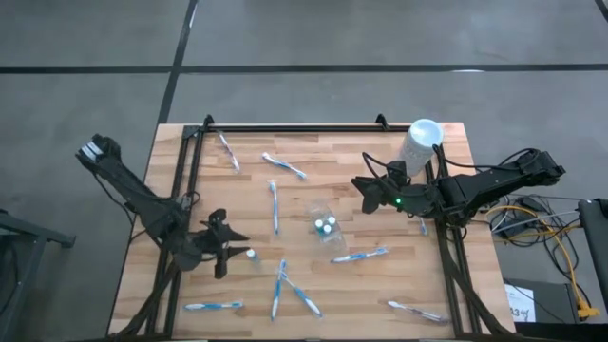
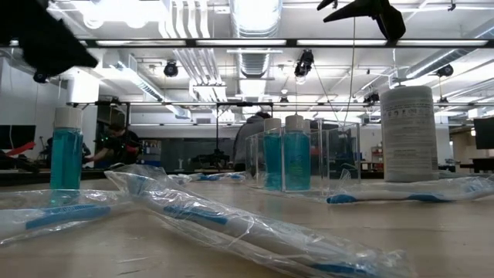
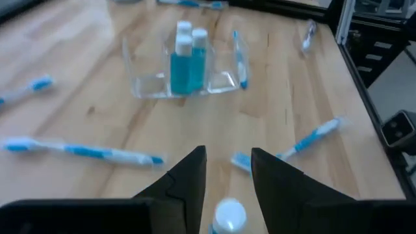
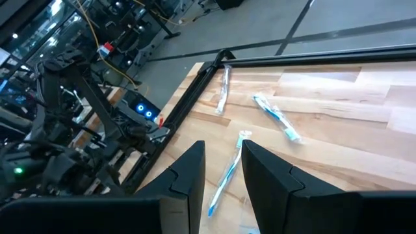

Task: Pick & Place toothbrushing station
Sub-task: Put the blue mouthwash into the middle section of the transparent organizer

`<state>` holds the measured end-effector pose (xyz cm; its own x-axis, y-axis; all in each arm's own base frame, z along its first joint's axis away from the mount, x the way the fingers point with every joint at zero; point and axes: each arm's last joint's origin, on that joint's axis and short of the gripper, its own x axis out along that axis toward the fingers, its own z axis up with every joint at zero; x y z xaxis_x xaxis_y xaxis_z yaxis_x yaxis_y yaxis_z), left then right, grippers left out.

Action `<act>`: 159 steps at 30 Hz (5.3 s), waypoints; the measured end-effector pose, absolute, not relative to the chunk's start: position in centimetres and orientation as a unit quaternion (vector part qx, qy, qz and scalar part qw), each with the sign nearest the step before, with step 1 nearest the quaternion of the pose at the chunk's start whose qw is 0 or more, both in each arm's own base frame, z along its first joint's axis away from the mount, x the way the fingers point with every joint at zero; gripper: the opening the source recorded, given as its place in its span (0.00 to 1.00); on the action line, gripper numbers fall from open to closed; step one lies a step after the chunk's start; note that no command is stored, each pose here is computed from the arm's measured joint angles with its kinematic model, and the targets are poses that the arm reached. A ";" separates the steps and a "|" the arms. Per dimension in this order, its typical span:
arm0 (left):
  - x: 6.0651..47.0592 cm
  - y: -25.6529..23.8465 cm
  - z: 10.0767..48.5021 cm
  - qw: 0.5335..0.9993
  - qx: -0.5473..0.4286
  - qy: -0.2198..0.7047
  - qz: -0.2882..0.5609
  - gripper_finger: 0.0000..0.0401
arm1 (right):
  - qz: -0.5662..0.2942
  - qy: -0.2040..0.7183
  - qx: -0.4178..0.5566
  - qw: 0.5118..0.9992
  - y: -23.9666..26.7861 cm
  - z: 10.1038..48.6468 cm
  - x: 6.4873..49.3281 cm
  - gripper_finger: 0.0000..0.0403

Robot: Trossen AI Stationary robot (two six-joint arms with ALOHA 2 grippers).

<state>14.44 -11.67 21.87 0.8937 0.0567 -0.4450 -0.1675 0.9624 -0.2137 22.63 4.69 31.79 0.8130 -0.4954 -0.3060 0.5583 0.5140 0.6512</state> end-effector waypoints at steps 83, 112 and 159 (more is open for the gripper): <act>13.5 -12.9 15.8 0.963 -0.137 0.232 0.022 0.32 | -0.332 0.007 0.406 0.852 4.5 31.9 22.5 0.24; 13.8 -12.6 15.8 0.963 -0.140 0.228 0.034 0.32 | -0.302 0.032 0.418 0.856 4.8 31.8 22.7 0.24; 13.8 -12.5 15.8 0.955 -0.191 0.219 0.056 0.32 | -0.301 0.033 0.418 0.856 4.8 31.8 22.7 0.24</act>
<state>13.78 -12.54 15.82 0.8980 0.0231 -0.4394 -0.1905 0.9206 -0.3408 22.66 4.78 31.76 0.8162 -0.4888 -0.3082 0.5435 0.4683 0.6967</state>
